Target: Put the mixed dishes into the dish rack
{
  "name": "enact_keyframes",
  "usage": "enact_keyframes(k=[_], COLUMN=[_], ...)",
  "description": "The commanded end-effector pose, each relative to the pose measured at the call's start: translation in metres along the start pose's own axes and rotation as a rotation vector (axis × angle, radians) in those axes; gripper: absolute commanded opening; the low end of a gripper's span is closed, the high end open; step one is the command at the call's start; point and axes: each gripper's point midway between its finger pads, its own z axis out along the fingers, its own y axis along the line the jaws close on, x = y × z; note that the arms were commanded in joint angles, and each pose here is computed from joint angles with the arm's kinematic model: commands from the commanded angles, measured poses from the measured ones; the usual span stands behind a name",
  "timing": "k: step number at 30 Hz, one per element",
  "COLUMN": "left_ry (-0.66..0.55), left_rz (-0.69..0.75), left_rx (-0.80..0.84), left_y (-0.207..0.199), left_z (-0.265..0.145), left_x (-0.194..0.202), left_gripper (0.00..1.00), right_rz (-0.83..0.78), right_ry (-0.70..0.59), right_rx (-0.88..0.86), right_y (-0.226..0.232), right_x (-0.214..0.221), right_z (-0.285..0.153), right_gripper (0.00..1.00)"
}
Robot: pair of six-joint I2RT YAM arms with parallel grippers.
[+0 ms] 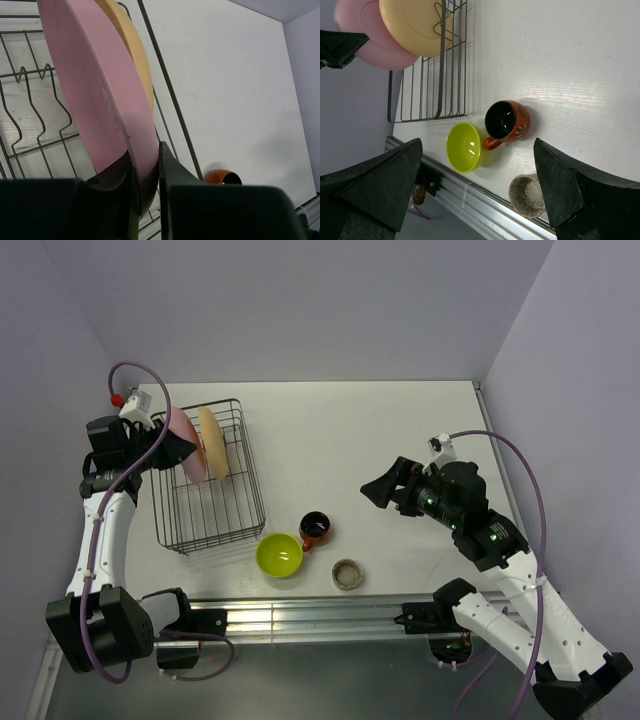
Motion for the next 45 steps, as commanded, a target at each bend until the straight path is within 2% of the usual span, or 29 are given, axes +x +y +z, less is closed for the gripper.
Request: enact_keyframes(k=[1, 15, 18, 21, 27, 28, 29, 31, 32, 34, 38, 41, 45], left_ry=[-0.055, 0.052, 0.060, 0.064, 0.090, 0.090, 0.086, 0.074, 0.075, 0.074, 0.050, -0.009, -0.114], left_rz=[0.078, -0.020, -0.049, -0.061, -0.078, -0.088, -0.092, -0.098, -0.102, -0.098, -0.094, -0.096, -0.068], left_rx=[0.083, 0.002, -0.002, 0.016, 0.027, 0.017, 0.010, 0.007, -0.003, -0.019, -0.088, -0.163, -0.180], left_y=[-0.018, 0.009, 0.012, 0.010, 0.010, 0.012, 0.013, 0.013, 0.014, 0.015, 0.019, 0.020, -0.001], left_z=[-0.004, 0.018, 0.025, 0.031, 0.042, 0.043, 0.043, 0.043, 0.042, 0.039, 0.026, 0.008, -0.027], left_x=[-0.020, -0.006, -0.010, -0.017, -0.031, -0.032, -0.033, -0.035, -0.032, -0.031, -0.029, -0.037, -0.055], left_gripper=[0.00, 0.00, 0.03, 0.10, 0.35, 0.46, 0.66, 0.89, 0.94, 0.99, 0.99, 0.99, 0.99], right_rz=[-0.021, -0.029, -0.031, -0.046, -0.048, -0.049, -0.059, -0.080, -0.096, -0.122, -0.169, -0.171, -0.174], right_ry=[-0.026, -0.024, -0.006, 0.037, 0.099, 0.107, 0.115, 0.150, 0.167, 0.222, 0.302, 0.341, 0.354], right_rx=[-0.032, -0.034, -0.030, -0.026, -0.020, -0.015, -0.020, -0.001, 0.012, 0.060, 0.138, 0.159, 0.172], right_y=[0.006, 0.009, 0.006, 0.002, -0.006, -0.007, -0.004, -0.005, -0.005, -0.009, -0.015, -0.017, -0.020], right_x=[-0.006, -0.009, -0.006, 0.002, 0.021, 0.023, 0.025, 0.032, 0.038, 0.049, 0.078, 0.098, 0.111], right_z=[0.002, 0.003, 0.009, 0.019, 0.036, 0.039, 0.040, 0.047, 0.050, 0.061, 0.084, 0.096, 0.103], right_gripper=[1.00, 1.00, 1.00, 1.00, 1.00, 1.00, 1.00, 1.00, 1.00, 1.00, 1.00, 0.99, 1.00])
